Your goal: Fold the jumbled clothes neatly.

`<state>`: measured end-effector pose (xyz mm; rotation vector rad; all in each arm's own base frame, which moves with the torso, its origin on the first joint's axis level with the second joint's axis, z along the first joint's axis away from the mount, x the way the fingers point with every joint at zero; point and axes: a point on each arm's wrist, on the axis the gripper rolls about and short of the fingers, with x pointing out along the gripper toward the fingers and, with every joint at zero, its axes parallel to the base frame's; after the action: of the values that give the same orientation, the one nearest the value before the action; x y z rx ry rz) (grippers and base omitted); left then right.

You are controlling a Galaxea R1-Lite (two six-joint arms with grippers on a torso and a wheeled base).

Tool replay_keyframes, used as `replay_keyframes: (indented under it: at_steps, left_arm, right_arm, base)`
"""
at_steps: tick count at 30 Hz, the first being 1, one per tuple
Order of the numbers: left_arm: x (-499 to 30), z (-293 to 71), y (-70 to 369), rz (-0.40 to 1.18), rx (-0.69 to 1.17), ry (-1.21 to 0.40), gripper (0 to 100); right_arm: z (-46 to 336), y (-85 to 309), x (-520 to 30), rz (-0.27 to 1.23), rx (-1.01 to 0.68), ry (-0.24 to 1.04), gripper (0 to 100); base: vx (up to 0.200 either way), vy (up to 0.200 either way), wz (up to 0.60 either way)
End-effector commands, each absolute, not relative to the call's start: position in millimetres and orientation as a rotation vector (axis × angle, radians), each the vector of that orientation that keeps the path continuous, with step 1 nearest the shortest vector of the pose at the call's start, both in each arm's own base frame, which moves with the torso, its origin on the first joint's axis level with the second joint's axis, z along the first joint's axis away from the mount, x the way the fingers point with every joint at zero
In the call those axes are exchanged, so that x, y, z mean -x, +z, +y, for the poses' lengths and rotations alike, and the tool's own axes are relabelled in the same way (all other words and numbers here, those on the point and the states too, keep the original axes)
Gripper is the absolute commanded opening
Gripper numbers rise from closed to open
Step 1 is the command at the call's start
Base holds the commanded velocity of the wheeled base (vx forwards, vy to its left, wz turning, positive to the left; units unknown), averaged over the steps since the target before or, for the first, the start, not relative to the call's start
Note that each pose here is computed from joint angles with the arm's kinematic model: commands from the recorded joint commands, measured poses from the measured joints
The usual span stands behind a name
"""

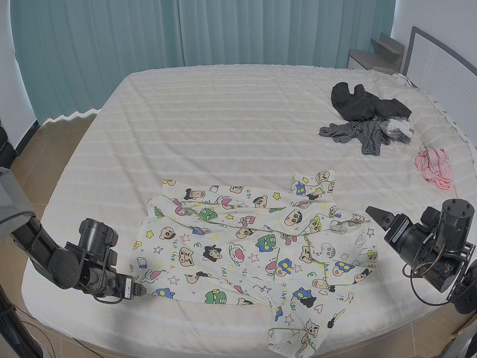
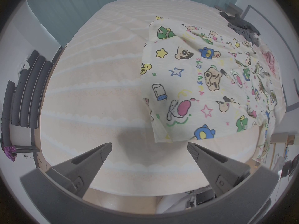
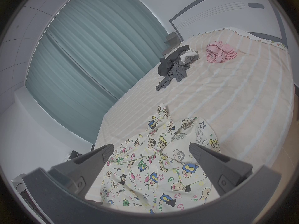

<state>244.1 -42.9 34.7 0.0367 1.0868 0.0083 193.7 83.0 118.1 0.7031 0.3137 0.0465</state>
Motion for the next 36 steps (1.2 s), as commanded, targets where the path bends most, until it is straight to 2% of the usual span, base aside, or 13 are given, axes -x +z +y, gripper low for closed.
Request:
replay_keyframes:
  at_steps: [1,15,28,36]
  left_arm:
    - [-250.1,-44.2,11.6,1.14,-0.065,0.035,100]
    - [-252.0,-33.6,-2.8,1.097,-0.114,0.162,100]
    - [-259.0,5.0,22.3,1.019,-0.175,0.318,100]
    - [-247.1,7.8,54.5,0.974,-0.158,0.291,100]
  right_arm:
    - [83.1,118.3,-193.6,0.313,-0.703,0.047,100]
    - [82.8,117.3,-192.8,0.317,-0.7,0.046,100]
    - [83.3,120.2,-190.3,0.307,-0.703,0.057,100]
    - [83.4,119.8,-190.4,0.309,-0.702,0.058,100]
  base:
    - [0.0,0.0,0.0]
    - [0.0,0.0,0.0]
    - [0.0,0.0,0.0]
    - [0.0,0.0,0.0]
